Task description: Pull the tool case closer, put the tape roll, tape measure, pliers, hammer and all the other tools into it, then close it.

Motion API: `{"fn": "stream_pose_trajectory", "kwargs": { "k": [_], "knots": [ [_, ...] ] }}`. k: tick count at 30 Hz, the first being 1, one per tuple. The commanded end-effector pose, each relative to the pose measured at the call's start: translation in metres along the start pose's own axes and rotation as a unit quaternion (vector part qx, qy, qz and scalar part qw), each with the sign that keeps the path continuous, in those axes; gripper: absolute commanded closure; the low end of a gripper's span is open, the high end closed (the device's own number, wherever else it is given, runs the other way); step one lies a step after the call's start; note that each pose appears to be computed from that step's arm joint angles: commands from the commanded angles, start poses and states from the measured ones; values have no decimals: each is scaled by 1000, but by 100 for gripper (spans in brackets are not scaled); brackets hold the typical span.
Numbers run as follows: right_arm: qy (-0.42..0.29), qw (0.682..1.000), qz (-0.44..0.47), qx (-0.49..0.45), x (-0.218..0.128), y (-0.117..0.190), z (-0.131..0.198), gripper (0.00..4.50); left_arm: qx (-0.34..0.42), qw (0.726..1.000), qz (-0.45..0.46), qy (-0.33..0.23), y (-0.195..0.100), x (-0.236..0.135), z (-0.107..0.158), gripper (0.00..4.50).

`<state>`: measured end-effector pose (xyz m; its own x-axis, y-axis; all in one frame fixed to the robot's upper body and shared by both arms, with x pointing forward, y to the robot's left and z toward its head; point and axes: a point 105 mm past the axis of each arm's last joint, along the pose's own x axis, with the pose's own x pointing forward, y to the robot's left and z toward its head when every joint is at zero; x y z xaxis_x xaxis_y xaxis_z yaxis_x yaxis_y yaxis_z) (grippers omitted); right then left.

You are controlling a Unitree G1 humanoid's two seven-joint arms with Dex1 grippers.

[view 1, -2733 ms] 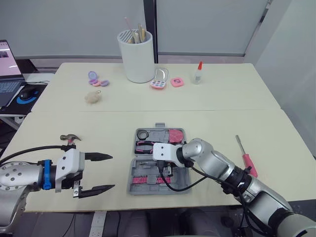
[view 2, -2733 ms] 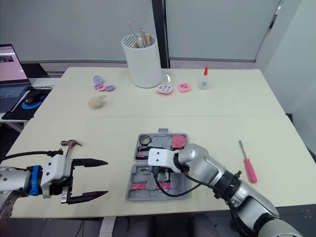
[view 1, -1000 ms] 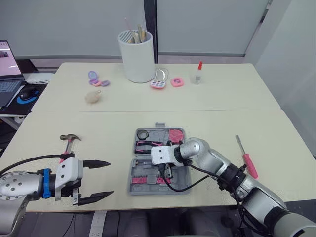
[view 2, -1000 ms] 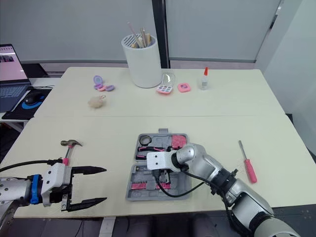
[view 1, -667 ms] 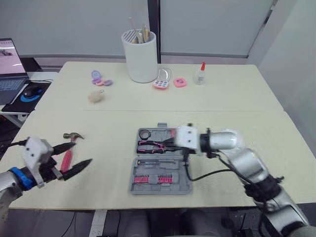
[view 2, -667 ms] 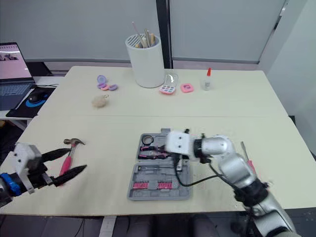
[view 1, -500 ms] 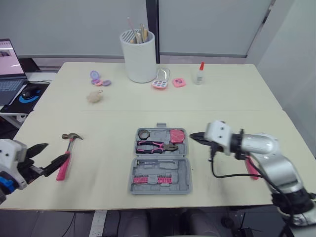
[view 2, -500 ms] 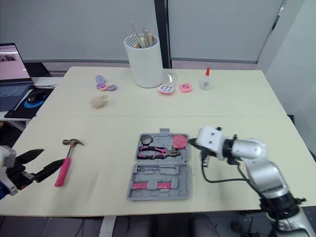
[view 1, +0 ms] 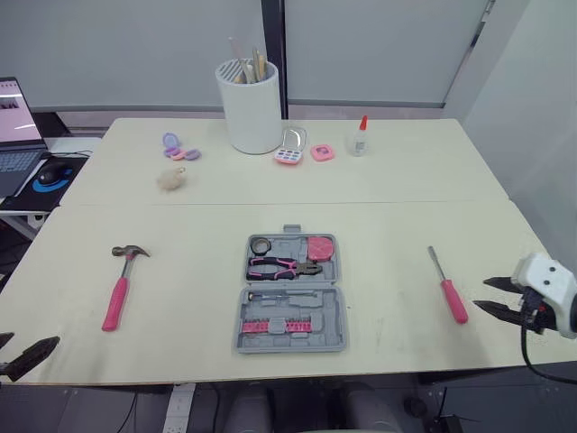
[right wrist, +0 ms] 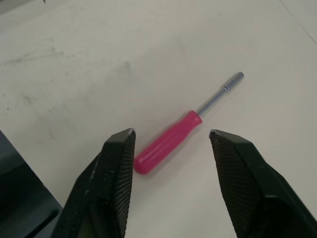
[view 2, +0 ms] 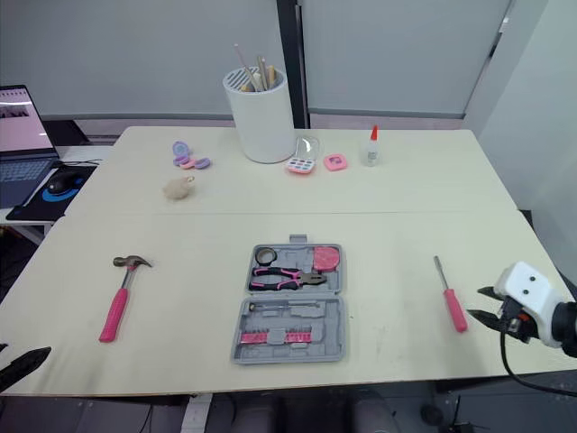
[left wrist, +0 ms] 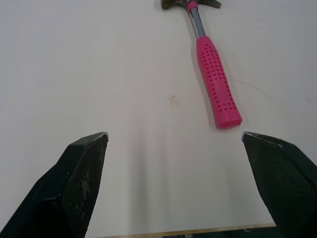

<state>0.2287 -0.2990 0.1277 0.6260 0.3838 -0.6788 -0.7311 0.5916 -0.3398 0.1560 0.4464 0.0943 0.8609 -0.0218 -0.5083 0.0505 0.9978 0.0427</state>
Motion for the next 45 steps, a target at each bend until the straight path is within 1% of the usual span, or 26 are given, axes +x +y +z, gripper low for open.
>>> {"fn": "stream_pose_trajectory", "kwargs": {
  "k": [1, 3, 4, 8, 11, 12, 14, 15, 16, 20, 22, 25, 30, 34, 40, 43, 45],
  "knots": [
    [5, 1000, -12, -17, -11, -13, 1, 89, 5, 1000, 14, -12, 7, -6, 10, 0],
    [2, 1000, -12, -23, -10, -16, 2, 24, 0, 1000, 18, -14, 7, -7, 8, 0],
    [-2, 1000, -12, -27, -10, -17, 4, 5, -2, 1000, 19, -15, 7, -8, 7, 0],
    [-48, 998, -1, -46, 0, -17, 27, 5, -21, 998, 41, -30, 7, -12, 3, 0],
    [-114, 989, 20, -89, 12, -8, 65, 5, -29, 996, 61, -57, 4, -6, 10, 0],
    [-145, 984, 40, -98, 17, 0, 83, 5, -32, 995, 65, -66, 1, -1, 13, 0],
    [-185, 974, 76, -109, 23, 13, 109, 5, -34, 994, 71, -73, -3, 6, 17, 0],
    [-215, 964, 103, -116, 26, 24, 128, 5, -38, 993, 84, -78, -3, 13, 21, 0],
    [-231, 958, 119, -120, 27, 31, 140, 5, -41, 991, 95, -80, -3, 17, 23, 0],
    [-285, 929, 182, -147, 34, 56, 186, 5, -68, 984, 128, -107, -2, 41, 37, 0],
    [-295, 921, 198, -160, 37, 62, 198, 5, -79, 983, 130, -106, -4, 52, 39, 0],
    [-305, 912, 211, -174, 41, 70, 211, 5, -83, 985, 122, -91, -9, 70, 38, 0],
    [-328, 896, 234, -186, 50, 86, 231, 5, -85, 991, 79, -68, -22, 109, 43, 0],
    [-328, 893, 241, -191, 55, 91, 235, 5, -75, 994, 54, -52, -32, 133, 46, 0],
    [-321, 896, 241, -189, 59, 93, 231, 5, -73, 995, 55, -39, -38, 158, 51, 0],
    [-316, 899, 239, -187, 59, 93, 225, 0, -82, 995, 44, -26, -45, 167, 50, 58],
    [-313, 901, 237, -186, 59, 92, 223, 0, -86, 996, 35, -12, -49, 171, 45, 122]
  ]
}}
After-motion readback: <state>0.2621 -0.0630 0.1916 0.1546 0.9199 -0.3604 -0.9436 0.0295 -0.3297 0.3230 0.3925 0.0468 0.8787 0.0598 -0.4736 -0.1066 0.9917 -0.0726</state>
